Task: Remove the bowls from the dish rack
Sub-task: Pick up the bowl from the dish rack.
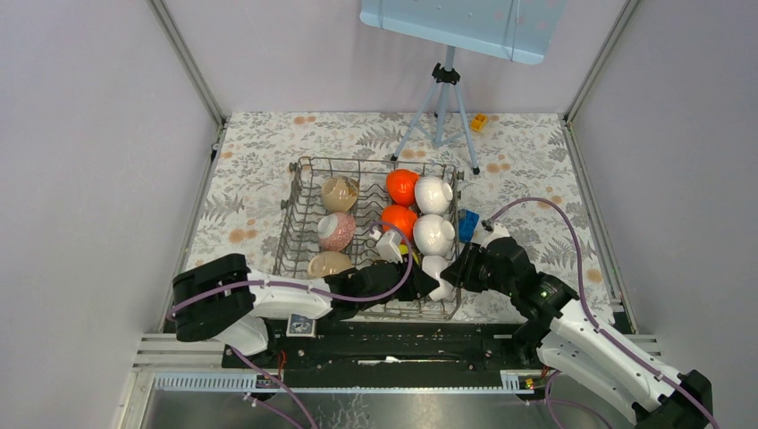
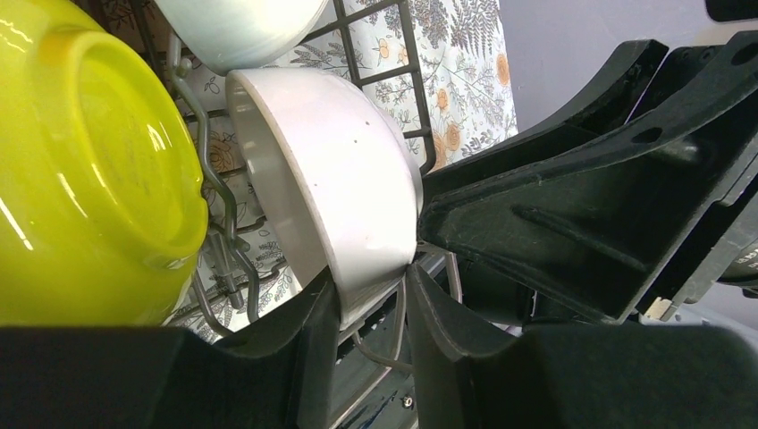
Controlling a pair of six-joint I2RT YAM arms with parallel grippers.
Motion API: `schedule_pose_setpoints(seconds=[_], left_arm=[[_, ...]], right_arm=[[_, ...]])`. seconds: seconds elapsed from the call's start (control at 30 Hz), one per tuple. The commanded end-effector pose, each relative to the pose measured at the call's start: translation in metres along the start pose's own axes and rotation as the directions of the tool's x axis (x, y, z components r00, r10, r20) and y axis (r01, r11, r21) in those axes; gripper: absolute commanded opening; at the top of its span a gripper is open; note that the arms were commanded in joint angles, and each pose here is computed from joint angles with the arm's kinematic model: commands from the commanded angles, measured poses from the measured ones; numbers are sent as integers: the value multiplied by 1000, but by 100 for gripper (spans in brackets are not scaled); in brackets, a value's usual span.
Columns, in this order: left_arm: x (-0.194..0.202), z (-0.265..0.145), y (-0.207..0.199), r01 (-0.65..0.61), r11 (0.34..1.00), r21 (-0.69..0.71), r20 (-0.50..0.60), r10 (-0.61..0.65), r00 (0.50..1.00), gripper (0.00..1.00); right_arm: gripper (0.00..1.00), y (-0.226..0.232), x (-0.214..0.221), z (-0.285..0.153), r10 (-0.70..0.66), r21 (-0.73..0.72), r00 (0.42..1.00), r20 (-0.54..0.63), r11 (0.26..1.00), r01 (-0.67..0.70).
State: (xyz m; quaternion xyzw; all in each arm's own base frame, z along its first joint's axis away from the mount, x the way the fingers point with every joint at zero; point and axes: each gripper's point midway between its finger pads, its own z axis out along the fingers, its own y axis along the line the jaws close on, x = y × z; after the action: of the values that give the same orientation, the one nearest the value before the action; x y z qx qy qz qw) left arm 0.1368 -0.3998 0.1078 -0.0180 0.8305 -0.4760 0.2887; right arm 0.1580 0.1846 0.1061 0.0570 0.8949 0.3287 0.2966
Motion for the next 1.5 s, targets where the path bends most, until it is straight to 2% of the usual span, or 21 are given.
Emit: schedule_pose_setpoints(seconds=[0.0, 0.13, 0.37, 0.67, 1.0, 1.27, 1.47], left_arm=[[-14, 3, -52, 15, 986, 166, 33, -20, 999, 38], [-16, 0, -55, 15, 982, 188, 43, -23, 999, 38], [-18, -3, -58, 18, 974, 224, 52, -31, 998, 31], [-19, -5, -64, 6, 966, 258, 60, -23, 998, 19], [-20, -7, -69, -1, 959, 285, 61, -17, 998, 0], [-20, -9, -72, -5, 953, 304, 62, -14, 998, 0], [-21, -13, -76, -15, 946, 323, 67, -7, 998, 0]], right_arm=[[40, 3, 1, 0, 22, -15, 1000, -6, 1000, -22], [40, 2, 1, 0, 25, -15, 1000, -3, 1000, -25], [39, 2, 2, 0, 31, -21, 1000, 3, 999, -31], [39, 6, -4, -4, 31, -39, 999, 31, 999, -30], [40, 10, -8, -7, 32, -54, 998, 50, 998, -30], [41, 11, -10, -11, 33, -57, 997, 64, 998, -29], [51, 12, -19, -18, 11, -37, 996, 91, 999, -8]])
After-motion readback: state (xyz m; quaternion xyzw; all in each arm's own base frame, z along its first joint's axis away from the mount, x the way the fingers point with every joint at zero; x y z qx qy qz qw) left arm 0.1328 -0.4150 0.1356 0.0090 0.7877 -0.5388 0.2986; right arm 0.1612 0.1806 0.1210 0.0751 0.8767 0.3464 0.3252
